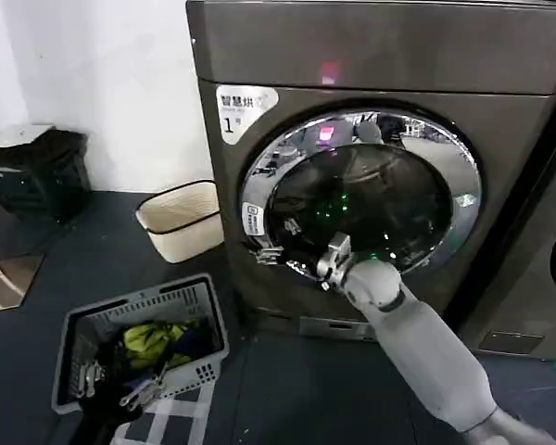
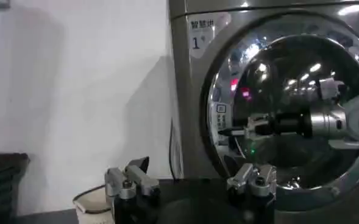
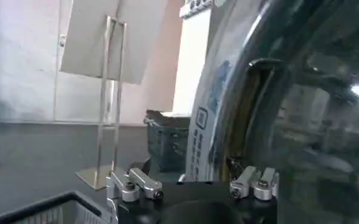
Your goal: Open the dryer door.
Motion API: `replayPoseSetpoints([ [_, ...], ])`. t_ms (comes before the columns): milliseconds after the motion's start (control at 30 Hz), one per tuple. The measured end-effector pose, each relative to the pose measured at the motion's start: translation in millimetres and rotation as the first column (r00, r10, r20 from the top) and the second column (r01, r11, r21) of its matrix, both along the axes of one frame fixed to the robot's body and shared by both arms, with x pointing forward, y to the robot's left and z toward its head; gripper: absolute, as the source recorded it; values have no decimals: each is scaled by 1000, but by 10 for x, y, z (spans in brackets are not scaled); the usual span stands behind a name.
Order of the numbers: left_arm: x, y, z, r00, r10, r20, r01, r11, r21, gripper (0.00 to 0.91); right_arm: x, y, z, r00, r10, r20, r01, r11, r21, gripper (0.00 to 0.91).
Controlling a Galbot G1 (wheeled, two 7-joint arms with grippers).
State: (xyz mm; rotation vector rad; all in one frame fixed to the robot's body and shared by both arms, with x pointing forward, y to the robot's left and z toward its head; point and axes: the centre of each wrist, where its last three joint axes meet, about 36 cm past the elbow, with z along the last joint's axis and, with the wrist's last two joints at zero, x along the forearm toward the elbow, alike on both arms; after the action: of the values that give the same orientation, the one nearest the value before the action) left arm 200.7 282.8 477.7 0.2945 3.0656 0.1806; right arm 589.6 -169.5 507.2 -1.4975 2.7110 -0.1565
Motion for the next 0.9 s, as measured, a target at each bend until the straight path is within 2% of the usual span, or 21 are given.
replayPoseSetpoints([
  [200,13,0,-7,1000,7,-20,-7,1000,23,907,-50,-93,-6,997,76,-4,-76,997,2,907],
  [500,137,77,-60,996,68,50,-68,998,6,907,-138,-282,-3,981,194,-4,-194,981,-9,907],
  [767,376,331,-199,998,-6,56,9,998,-65,907,-271,-440,17,953,303,-18,-304,953,-19,907],
  [900,544,406,-272,997,-24,68,31,995,-98,907,-342,-565,10,926,377,-4,-377,926,-32,907],
])
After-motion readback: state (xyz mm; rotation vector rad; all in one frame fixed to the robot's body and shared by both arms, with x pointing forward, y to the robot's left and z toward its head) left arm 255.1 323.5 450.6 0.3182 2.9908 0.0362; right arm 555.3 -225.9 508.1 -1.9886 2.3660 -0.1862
